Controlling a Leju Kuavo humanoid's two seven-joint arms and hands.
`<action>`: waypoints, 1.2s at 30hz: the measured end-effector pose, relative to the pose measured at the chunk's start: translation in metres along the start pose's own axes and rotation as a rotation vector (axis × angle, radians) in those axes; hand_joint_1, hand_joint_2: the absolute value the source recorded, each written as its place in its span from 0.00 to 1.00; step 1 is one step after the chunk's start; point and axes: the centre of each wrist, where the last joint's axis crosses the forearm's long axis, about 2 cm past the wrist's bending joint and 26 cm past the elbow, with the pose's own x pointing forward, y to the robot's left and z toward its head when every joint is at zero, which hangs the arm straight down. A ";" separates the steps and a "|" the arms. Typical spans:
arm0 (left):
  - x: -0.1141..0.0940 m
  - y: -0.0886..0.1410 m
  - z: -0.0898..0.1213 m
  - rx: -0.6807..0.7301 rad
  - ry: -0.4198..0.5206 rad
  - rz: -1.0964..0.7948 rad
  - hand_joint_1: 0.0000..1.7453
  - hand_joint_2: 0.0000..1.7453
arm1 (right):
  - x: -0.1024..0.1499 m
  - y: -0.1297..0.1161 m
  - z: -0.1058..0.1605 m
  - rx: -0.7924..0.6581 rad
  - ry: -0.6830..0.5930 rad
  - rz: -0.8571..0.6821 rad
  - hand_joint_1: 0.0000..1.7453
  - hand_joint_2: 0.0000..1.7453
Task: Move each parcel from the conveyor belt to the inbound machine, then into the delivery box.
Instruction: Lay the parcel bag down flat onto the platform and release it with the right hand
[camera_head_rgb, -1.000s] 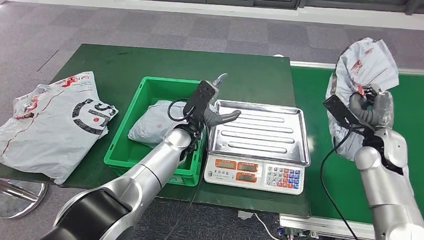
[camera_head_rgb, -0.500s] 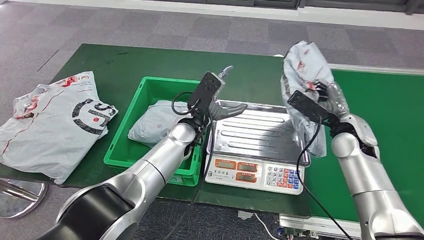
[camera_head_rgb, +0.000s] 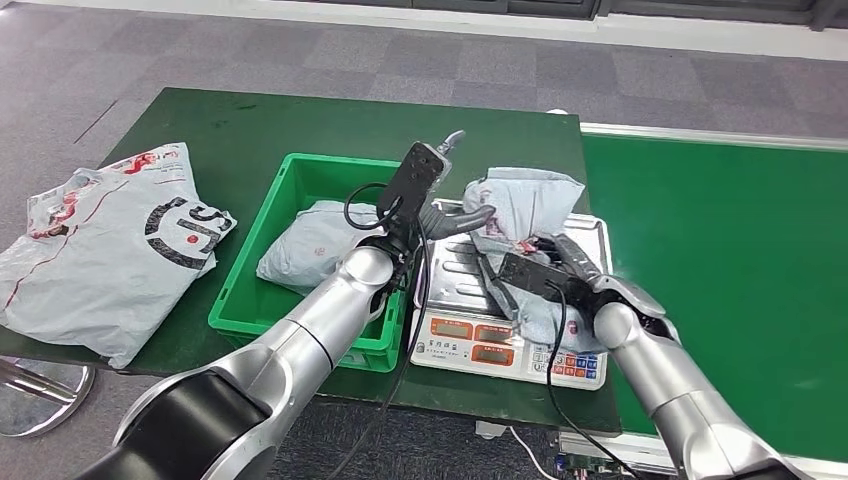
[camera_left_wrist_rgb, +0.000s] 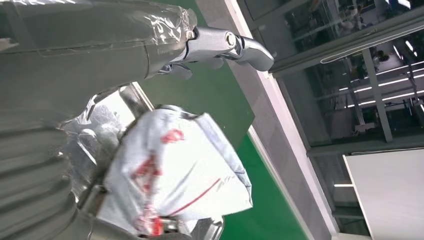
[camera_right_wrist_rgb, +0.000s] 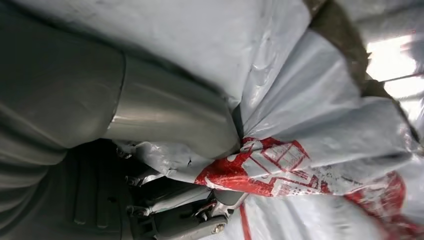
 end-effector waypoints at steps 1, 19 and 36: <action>0.000 0.000 0.000 0.001 0.000 0.000 0.00 1.00 | 0.000 0.003 -0.001 0.007 0.003 -0.004 0.11 1.00; 0.000 0.000 0.000 0.018 -0.020 -0.002 0.00 1.00 | 0.006 0.048 0.000 -0.309 -0.067 0.013 0.00 1.00; 0.001 -0.002 0.000 0.028 -0.035 -0.009 0.00 1.00 | 0.007 0.043 0.010 -0.588 -0.207 -0.115 0.00 1.00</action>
